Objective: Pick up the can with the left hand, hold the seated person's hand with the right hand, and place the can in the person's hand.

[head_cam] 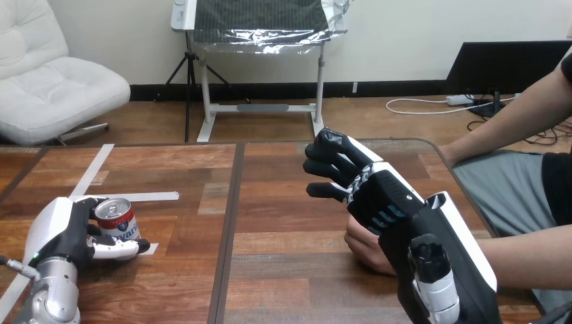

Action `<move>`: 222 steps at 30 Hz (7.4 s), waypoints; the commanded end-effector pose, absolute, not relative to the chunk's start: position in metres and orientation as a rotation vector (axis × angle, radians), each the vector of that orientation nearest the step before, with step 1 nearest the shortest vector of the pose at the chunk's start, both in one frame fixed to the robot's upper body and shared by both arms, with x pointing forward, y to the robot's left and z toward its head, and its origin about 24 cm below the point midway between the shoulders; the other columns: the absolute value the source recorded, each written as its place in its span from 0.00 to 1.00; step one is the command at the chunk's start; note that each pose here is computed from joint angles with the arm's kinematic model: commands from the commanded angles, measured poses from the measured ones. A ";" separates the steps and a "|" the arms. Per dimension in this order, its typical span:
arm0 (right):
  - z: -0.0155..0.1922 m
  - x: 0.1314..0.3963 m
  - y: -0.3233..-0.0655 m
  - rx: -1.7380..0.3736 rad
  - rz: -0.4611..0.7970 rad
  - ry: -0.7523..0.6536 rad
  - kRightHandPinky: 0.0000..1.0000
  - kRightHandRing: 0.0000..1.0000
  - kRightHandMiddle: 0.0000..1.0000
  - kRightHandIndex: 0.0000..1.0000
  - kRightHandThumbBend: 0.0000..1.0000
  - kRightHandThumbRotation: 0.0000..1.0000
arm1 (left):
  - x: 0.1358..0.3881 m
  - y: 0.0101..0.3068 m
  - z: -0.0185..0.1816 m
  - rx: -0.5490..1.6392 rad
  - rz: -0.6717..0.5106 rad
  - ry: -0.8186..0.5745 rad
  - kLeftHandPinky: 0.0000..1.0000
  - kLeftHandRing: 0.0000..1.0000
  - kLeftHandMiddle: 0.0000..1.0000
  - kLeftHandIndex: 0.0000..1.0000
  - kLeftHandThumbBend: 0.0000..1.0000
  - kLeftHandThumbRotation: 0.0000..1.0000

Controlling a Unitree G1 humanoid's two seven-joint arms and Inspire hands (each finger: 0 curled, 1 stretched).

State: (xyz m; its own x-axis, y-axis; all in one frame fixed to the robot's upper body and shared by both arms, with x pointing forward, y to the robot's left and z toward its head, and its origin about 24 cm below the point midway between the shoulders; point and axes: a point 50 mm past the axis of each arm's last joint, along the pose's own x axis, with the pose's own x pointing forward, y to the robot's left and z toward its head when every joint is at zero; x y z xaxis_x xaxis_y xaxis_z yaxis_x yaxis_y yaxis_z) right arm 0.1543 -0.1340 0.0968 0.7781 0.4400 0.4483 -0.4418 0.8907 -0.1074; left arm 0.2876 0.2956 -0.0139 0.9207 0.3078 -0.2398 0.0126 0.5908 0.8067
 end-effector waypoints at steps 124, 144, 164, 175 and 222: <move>0.107 0.160 -0.135 -0.034 0.465 -0.540 0.88 0.89 0.89 0.91 0.75 1.00 | 0.312 0.276 0.019 0.935 0.238 0.121 0.36 0.35 0.37 0.44 0.78 0.00; 0.100 0.182 -0.147 -0.199 0.445 -0.502 0.85 0.87 0.89 0.90 0.79 1.00 | 0.312 0.265 0.044 0.852 0.143 0.021 0.24 0.29 0.36 0.44 0.79 0.00; 0.100 0.221 -0.175 -0.456 0.391 -0.491 0.80 0.86 0.88 0.87 0.81 0.99 | 0.303 0.251 0.071 0.771 0.065 -0.073 0.22 0.27 0.35 0.41 0.78 0.00; 0.106 0.240 -0.192 -0.597 0.360 -0.482 0.73 0.83 0.87 0.87 0.79 0.91 | 0.297 0.245 0.084 0.753 0.019 -0.098 0.23 0.28 0.35 0.41 0.77 0.00; 0.125 0.287 -0.249 -1.048 0.374 -0.310 0.82 0.88 0.89 0.90 1.00 0.59 | 0.283 0.229 0.114 0.770 -0.067 -0.134 0.24 0.28 0.34 0.41 0.75 0.00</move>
